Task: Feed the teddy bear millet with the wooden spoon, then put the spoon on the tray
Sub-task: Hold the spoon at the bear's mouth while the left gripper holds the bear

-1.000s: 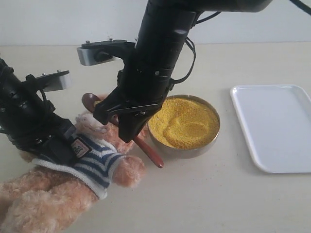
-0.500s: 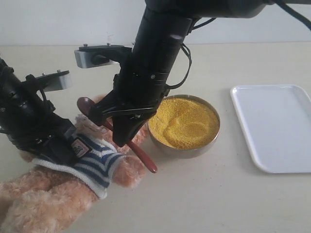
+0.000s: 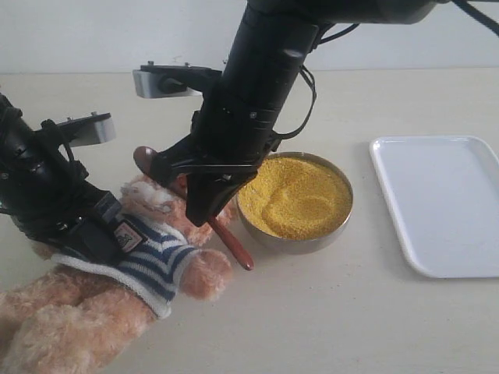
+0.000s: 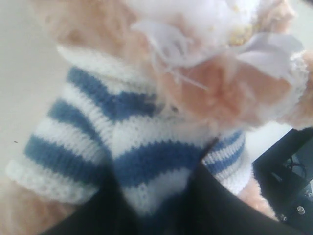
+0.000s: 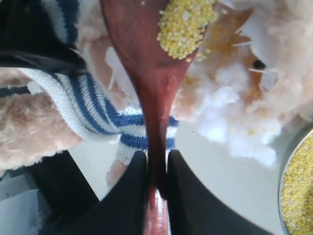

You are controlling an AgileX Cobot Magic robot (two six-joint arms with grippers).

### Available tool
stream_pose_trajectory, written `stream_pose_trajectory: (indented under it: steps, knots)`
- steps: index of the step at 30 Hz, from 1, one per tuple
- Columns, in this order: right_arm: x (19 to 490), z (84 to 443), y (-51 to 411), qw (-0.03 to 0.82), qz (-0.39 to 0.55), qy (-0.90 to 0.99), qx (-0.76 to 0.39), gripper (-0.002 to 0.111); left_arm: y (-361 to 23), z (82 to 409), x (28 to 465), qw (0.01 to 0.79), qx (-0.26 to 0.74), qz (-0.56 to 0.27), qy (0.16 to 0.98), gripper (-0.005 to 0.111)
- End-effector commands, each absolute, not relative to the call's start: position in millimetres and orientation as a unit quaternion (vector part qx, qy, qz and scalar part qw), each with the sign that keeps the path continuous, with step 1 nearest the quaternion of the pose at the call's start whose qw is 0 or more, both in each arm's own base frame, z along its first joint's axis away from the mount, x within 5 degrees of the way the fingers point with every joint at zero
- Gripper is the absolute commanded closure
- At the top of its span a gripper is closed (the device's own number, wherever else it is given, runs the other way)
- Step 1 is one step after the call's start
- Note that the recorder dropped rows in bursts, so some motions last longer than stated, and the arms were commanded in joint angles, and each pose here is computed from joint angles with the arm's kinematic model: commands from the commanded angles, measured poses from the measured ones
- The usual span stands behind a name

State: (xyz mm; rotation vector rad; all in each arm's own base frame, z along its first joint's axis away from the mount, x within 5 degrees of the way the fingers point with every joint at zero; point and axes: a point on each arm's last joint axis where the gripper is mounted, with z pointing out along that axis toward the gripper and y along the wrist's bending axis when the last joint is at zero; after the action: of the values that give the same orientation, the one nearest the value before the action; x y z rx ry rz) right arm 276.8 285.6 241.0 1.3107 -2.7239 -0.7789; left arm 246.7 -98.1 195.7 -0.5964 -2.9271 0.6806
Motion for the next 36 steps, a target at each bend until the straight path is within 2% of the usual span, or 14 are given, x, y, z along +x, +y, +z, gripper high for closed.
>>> stream_pose_trajectory:
  steps: [1, 36]
  knots:
    - [282.3, 240.5, 278.6, 0.015, -0.278, -0.874, 0.399, 0.109, -99.3, 196.8, 248.1, 0.031, -0.191, 0.220, -0.956, 0.103]
    - [278.3, 243.9, 284.9, 0.023, -0.326, -0.865, 0.381, 0.109, -98.8, 196.6, 249.7, 0.024, -0.188, 0.219, -0.957, 0.103]
